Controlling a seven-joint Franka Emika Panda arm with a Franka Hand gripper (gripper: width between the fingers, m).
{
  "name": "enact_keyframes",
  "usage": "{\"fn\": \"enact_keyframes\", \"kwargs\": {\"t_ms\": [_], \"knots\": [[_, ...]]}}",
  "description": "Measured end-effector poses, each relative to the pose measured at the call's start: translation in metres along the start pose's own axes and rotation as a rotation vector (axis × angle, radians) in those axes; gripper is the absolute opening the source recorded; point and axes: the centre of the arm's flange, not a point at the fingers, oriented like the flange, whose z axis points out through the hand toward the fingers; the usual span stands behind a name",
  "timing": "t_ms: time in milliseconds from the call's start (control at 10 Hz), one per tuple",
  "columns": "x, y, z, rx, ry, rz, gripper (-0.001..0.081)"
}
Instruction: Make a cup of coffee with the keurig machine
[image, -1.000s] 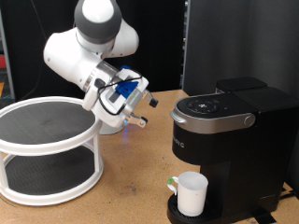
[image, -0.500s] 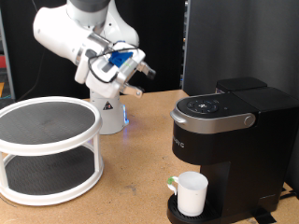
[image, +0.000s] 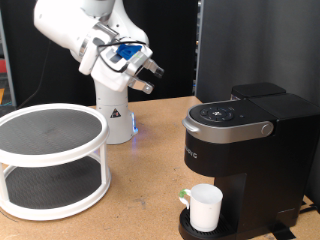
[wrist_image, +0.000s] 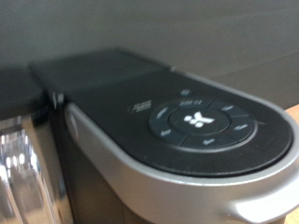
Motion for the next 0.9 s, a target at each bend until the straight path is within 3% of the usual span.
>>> {"fn": "enact_keyframes", "kwargs": {"t_ms": [300, 500, 700, 900], "knots": [[0.026, -0.031, 0.019, -0.141, -0.168, -0.288, 0.0808], [0.042, -0.049, 0.026, -0.192, -0.255, -0.448, 0.0808], [0.041, -0.049, 0.027, -0.192, -0.246, -0.431, 0.0808], [0.054, -0.064, 0.034, -0.115, -0.067, -0.303, 0.0808]]}}
